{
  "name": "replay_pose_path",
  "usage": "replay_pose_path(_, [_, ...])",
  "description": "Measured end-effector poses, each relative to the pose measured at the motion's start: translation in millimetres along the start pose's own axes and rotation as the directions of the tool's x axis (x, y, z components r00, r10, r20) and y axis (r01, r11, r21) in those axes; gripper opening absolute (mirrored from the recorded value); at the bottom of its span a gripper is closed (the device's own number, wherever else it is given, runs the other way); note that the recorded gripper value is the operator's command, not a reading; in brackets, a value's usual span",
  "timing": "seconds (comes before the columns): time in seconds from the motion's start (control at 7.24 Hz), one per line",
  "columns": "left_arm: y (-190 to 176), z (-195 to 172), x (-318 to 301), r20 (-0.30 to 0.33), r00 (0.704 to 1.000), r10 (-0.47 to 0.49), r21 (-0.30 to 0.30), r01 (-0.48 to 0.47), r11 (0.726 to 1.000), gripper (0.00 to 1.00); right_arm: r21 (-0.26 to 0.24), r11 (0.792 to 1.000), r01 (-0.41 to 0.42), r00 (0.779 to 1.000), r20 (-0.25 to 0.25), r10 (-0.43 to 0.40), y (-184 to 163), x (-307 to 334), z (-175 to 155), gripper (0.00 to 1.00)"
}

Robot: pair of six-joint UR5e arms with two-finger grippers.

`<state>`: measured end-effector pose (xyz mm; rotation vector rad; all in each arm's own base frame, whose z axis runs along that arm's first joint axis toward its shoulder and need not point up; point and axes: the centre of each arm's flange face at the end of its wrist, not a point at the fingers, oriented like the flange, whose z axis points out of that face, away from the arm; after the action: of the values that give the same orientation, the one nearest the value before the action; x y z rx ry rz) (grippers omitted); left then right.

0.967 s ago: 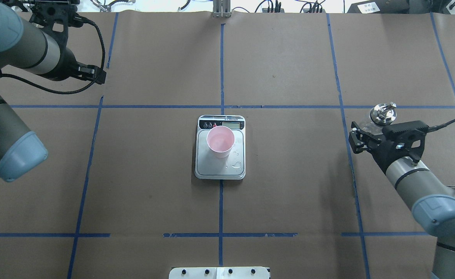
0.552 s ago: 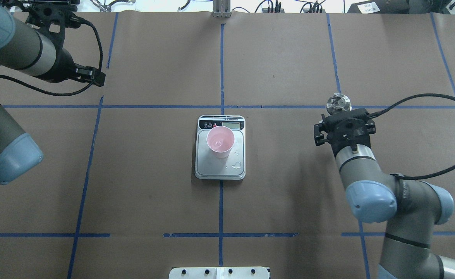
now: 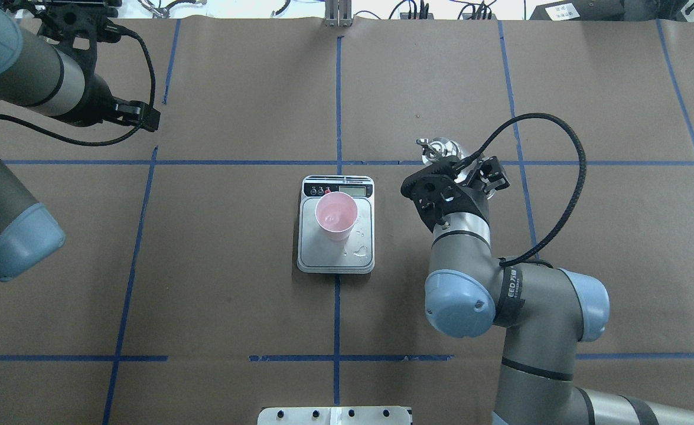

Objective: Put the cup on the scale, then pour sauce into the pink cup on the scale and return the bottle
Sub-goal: 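Carry the dispenser with the right gripper over the pink cup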

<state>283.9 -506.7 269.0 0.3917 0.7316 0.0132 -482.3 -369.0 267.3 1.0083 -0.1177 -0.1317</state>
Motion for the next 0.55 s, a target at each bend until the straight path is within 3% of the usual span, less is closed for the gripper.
replay_pose_path(0.28, [0.0, 0.9, -0.3, 0.001, 1.0, -0.003, -0.002, 0.003, 1.0, 0.87, -0.008, 0.988, 0.154, 0.988, -0.003, -0.154, -19.6, -20.2, -16.7, 0.0])
replay_pose_path(0.55, [-0.1, 3.2, -1.1, 0.005, 1.0, -0.005, -0.006, 0.005, 1.0, 0.87, -0.007, 0.945, 0.328, 0.944, -0.024, -0.328, -21.2, -32.3, -17.6, 0.0])
